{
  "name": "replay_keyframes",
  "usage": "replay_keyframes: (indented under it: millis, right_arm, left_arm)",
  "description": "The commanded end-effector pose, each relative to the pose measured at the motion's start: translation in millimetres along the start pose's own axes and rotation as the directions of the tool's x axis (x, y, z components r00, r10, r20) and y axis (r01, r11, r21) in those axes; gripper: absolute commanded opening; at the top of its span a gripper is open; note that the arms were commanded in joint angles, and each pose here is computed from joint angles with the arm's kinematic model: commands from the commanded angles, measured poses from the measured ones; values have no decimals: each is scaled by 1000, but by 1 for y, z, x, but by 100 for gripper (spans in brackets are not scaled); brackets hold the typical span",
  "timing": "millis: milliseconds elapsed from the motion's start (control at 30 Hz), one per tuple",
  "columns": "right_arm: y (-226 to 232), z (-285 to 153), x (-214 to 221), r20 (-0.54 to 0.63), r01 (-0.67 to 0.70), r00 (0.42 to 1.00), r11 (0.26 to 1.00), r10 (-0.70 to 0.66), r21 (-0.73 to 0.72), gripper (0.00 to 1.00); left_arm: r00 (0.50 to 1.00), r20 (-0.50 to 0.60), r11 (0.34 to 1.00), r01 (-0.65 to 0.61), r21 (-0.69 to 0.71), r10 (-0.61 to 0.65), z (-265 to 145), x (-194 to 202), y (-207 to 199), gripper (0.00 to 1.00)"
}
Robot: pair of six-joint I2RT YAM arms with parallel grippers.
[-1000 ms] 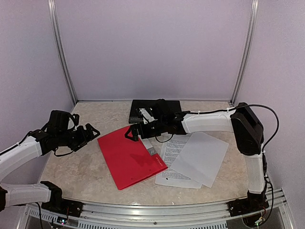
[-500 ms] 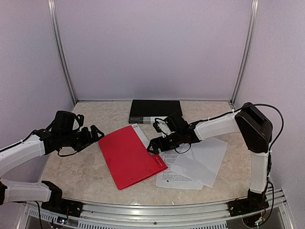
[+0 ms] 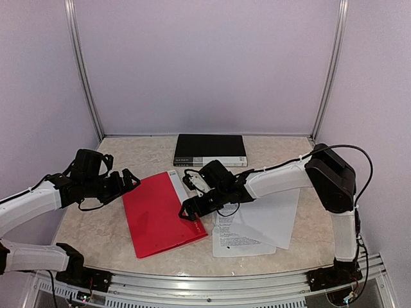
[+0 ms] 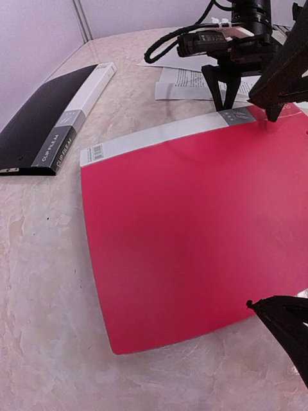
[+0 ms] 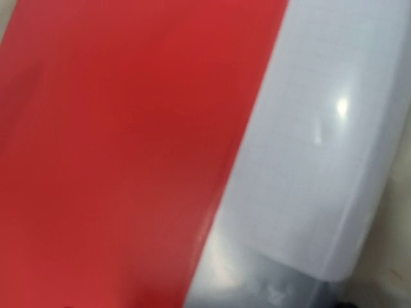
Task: Put the files into the folder
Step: Move the folder with files to the center of the board, then move the folder with files to the corner of the board.
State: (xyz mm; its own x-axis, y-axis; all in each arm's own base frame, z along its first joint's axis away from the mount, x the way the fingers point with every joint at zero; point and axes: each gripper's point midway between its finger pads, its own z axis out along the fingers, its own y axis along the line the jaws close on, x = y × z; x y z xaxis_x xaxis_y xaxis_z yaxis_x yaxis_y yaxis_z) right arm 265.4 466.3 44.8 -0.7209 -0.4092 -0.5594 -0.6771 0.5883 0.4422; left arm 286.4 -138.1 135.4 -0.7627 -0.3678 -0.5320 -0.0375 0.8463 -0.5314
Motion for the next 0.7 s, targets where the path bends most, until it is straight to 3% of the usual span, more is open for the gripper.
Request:
replay_keyframes:
  millis: [0,200,300,467,667]
  right_arm:
    - [26,21,-2,-29,51,998,997,-53,-59,85]
    - [68,44,-26,-1,105,994,973,-107,-207,85]
    - [64,38,-39,25,136,991,978,-134,-158,89]
    - [1,-6,-74,122,112,985,992,-119,60,99]
    - [-98,-75,-112,263,-24,963,958,-54,287,99]
  left_arm:
    - [999,33,1000,-20,-12,21,-6,-11,-4,99]
    - [998,54,999,-19,-44,21,-10,-15,0,99]
    - [997,67,998,-32,-56,35,-9,-21,-1,99]
    - [996,66,996,-49,-78,54,7,-35,-7,99]
    - [999,20,996,-44,-83,46,32,-37,-13,99]
